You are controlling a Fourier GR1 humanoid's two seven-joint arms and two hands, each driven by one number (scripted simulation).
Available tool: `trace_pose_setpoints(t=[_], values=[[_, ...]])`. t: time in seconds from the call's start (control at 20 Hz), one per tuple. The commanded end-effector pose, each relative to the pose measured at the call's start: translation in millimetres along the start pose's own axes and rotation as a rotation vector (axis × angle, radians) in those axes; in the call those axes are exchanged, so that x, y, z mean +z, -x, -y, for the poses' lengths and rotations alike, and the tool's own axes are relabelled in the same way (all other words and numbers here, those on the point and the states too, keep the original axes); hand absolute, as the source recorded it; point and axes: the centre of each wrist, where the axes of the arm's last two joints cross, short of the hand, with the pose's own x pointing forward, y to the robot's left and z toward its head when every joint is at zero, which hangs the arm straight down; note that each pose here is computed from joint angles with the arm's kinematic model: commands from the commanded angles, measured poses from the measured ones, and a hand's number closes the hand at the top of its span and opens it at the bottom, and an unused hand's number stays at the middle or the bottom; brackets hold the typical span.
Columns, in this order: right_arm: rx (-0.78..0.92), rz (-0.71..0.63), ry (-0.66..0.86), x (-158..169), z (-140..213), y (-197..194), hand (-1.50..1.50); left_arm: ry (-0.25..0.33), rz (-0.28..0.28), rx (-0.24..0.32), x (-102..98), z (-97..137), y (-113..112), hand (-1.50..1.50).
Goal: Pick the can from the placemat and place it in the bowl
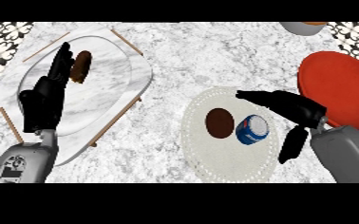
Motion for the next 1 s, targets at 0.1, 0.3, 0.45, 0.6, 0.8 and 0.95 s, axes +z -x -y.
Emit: trace_pose_setpoints(t=[0.1, 0.3, 0.45, 0.6, 0.8, 0.95], values=[[-0.006, -0.001, -0.021, -23.9, -31.3, 4.6, -1.5, 0.003, 0.002, 0.002, -3.2, 2.2, -1.4, 0.0], [0.014, -0.008, -0.049, -33.8, -33.5, 28.4, -1.5, 0.002, 0.008, -0.011, 7.5, 3.2, 8.7, 0.0], [-0.02, 0.01, -0.003, -36.1, -33.1, 19.8, -1.5, 0.011, -0.001, -0.011, 23.8, -10.1, 2.1, 0.0], [0.096, 0.05, -0.075, -55.6, -33.4, 13.8, 1.5, 0.003, 0.014, -0.006, 0.8, -5.7, 8.0, 0.0], [0.117, 0.085, 0.005, -54.7, -41.0, 18.8, 1.5, -0.005, 0.022, -0.014, 6.4, 9.6, 4.2, 0.0], [0.123, 0.088, -0.004, -54.8, -47.3, 28.9, 1.5, 0.001, 0.012, -0.004, 0.6, 12.0, 18.5, 0.0]])
